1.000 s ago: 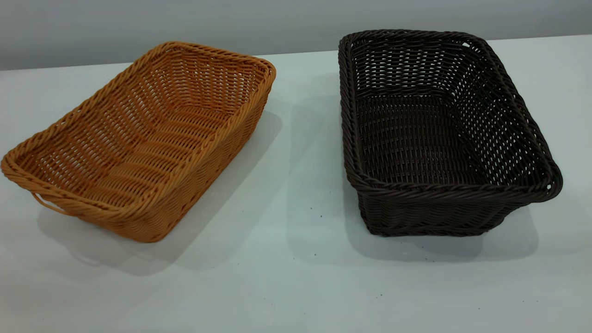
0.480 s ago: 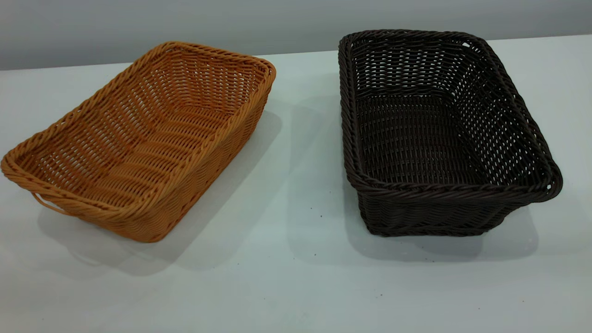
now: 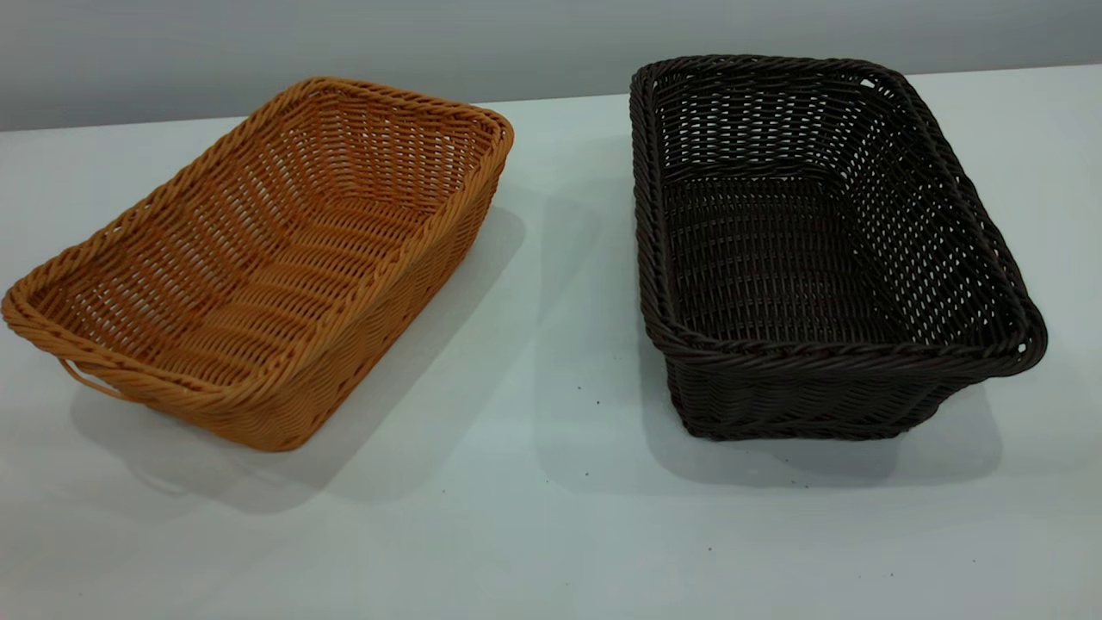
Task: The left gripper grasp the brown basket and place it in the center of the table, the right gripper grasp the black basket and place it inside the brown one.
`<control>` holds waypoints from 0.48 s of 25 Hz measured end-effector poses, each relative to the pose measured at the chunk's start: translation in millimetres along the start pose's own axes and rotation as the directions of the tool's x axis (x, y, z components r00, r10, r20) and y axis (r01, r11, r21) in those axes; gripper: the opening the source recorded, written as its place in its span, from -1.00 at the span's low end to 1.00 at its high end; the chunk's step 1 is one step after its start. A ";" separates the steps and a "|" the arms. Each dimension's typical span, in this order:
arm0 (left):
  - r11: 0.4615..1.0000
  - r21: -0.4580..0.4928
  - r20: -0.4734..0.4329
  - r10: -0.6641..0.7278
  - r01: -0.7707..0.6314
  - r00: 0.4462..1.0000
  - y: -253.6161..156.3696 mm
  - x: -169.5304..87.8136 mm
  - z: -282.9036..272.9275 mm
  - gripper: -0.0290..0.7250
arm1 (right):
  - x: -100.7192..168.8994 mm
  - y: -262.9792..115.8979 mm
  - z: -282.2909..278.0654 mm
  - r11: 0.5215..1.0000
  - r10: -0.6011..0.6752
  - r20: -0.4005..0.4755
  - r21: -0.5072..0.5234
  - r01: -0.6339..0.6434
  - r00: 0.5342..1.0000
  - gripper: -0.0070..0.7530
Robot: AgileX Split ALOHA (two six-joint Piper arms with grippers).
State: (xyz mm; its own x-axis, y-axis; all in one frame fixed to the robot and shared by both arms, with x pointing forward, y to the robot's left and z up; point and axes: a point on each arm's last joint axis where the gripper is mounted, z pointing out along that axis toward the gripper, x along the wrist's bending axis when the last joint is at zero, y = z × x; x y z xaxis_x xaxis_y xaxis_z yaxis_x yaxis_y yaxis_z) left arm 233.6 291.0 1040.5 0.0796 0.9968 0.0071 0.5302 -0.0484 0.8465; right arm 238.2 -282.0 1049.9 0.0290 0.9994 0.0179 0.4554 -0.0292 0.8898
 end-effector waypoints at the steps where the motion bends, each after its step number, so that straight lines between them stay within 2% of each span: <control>1: 1.000 0.000 0.000 0.000 0.000 1.000 0.0 0.0 0.0 -0.93 | 0.0 0.0 0.0 1.000 0.000 0.000 0.000 0.000 1.000 -0.98; 12: 1.000 0.000 0.000 0.000 0.000 1.000 0.0 0.0 0.0 -0.93 | -0.1 0.0 0.0 1.000 -0.004 0.001 0.000 0.004 1.000 -0.98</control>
State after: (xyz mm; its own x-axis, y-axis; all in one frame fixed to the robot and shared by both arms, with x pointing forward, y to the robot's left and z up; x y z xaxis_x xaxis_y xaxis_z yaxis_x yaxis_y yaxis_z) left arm 233.6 291.0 1040.5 0.0796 0.9968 0.0071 0.5302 -0.0484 0.8465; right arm 238.2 -282.1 1049.9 0.0281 0.9995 0.0142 0.4556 -0.0254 0.8898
